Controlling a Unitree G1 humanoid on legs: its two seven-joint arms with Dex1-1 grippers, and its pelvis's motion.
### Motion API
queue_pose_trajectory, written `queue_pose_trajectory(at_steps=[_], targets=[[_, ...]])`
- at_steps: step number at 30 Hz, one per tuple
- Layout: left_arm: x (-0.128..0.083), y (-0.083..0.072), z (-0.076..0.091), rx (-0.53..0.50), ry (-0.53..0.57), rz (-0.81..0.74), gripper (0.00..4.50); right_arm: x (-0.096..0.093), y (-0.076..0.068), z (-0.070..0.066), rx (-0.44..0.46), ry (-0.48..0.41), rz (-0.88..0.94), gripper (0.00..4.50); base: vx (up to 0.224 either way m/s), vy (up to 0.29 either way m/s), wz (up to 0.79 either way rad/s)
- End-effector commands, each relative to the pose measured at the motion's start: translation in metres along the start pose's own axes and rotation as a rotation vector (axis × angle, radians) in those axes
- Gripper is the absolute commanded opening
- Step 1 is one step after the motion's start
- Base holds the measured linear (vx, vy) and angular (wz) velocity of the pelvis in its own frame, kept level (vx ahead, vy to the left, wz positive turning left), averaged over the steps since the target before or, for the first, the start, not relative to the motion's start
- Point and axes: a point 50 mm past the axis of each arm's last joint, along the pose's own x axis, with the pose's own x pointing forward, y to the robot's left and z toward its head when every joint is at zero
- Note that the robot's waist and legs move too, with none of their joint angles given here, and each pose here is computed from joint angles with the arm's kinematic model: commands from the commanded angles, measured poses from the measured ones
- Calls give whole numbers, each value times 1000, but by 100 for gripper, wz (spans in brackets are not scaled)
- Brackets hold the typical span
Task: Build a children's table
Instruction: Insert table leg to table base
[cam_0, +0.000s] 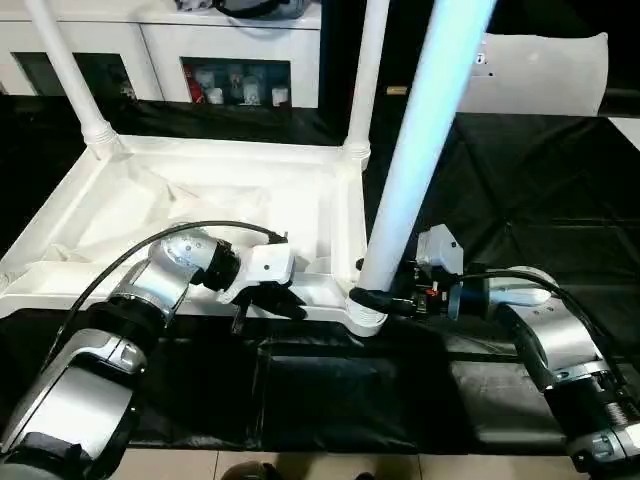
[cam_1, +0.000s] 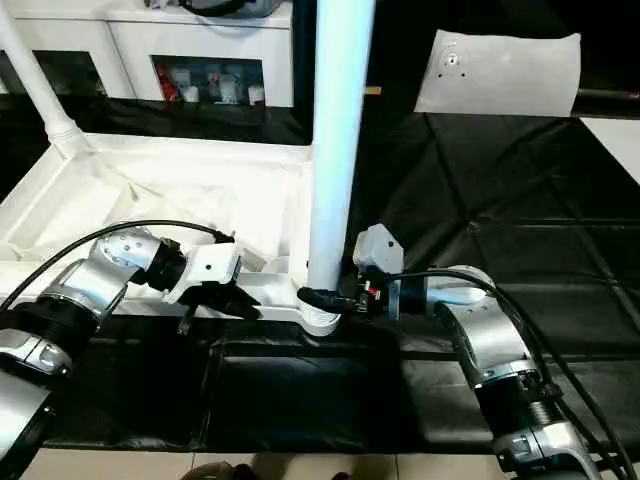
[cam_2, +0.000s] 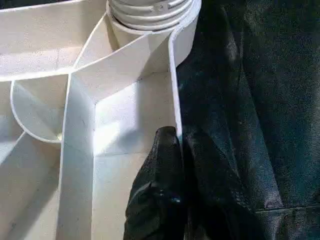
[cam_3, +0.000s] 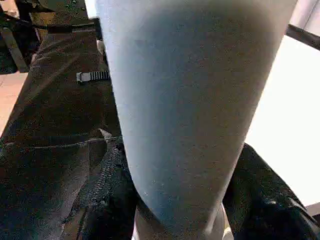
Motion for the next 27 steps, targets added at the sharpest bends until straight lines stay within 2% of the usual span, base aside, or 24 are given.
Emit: queue_pose_trajectory(at_steps=[1,5,13,19,26,27], targets=[[0,1,-6,-3,84,4,0,14,36,-52,172,175,148,190,0,0,0],[-2,1,-9,-35,76,26,0,14,41,-53,195,143,117,190,0,0,0],[-3,0,-13,-65,81,51,0,17,48,-58,198,137,95,190,0,0,0],[-3,2,-13,-101,60,81,0,21,44,-58,205,127,22,190,0,0,0],[5,2,2,-279,-172,234,0,32,26,-61,264,128,-309,190,0,0,0],[12,1,15,-373,-278,333,0,44,17,-58,299,108,-445,190,0,0,0]])
